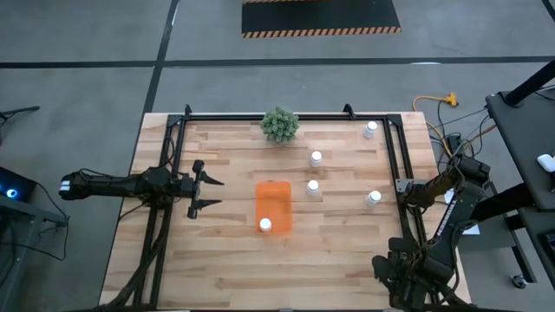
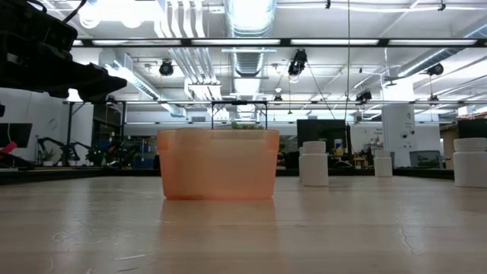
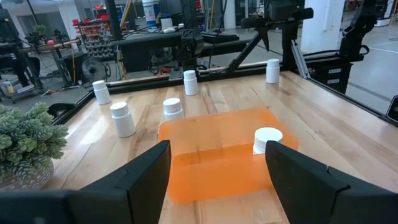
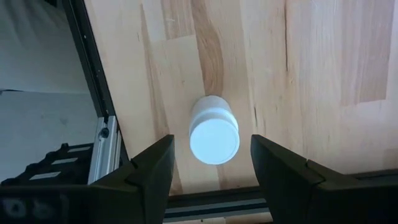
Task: Pick and place pill bottles into a basket
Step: Put the white pill bottle into the orange bin
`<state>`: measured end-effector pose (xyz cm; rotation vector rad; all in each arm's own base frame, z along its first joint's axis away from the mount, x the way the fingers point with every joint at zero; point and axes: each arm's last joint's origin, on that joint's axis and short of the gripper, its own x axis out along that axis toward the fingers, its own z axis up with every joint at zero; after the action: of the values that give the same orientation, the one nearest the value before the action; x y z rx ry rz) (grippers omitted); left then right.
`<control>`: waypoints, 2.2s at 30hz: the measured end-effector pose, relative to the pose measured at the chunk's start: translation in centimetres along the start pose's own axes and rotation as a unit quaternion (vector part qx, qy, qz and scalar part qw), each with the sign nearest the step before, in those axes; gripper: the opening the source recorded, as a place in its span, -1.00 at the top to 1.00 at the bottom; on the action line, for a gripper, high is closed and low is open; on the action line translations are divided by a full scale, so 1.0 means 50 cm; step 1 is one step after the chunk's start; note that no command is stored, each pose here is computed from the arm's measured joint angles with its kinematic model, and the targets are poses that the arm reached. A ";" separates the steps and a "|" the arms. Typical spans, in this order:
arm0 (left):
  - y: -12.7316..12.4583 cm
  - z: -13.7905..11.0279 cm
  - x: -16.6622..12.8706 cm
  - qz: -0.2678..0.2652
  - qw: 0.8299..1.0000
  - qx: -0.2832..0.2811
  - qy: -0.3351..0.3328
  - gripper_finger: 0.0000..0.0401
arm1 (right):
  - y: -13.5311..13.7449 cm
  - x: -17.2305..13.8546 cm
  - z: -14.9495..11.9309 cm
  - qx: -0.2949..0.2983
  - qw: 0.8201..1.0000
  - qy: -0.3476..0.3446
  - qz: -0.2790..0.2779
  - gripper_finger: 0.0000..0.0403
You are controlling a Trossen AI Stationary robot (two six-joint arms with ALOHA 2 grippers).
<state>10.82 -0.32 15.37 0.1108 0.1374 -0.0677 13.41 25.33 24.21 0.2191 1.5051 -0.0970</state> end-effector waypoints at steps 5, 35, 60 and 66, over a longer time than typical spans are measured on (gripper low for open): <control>0.000 0.000 0.000 0.000 1.000 0.000 0.000 -0.22 | 0.000 0.000 0.000 0.004 1.000 0.000 -0.001 -0.16; 0.000 0.000 0.000 0.000 1.000 0.000 0.000 -0.22 | 0.001 0.052 -0.026 -0.010 0.999 0.013 -0.046 -0.63; 0.000 0.000 0.000 0.000 1.000 0.000 0.001 -0.22 | -0.008 0.096 -0.029 -0.011 1.000 0.008 -0.027 -0.49; 0.000 0.000 0.000 0.000 1.000 0.000 0.001 -0.22 | -0.008 0.096 -0.029 -0.016 0.999 0.009 -0.027 -0.09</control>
<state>10.84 -0.33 15.35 0.1109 0.1397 -0.0682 12.22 25.60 19.31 0.1539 1.5291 -0.1138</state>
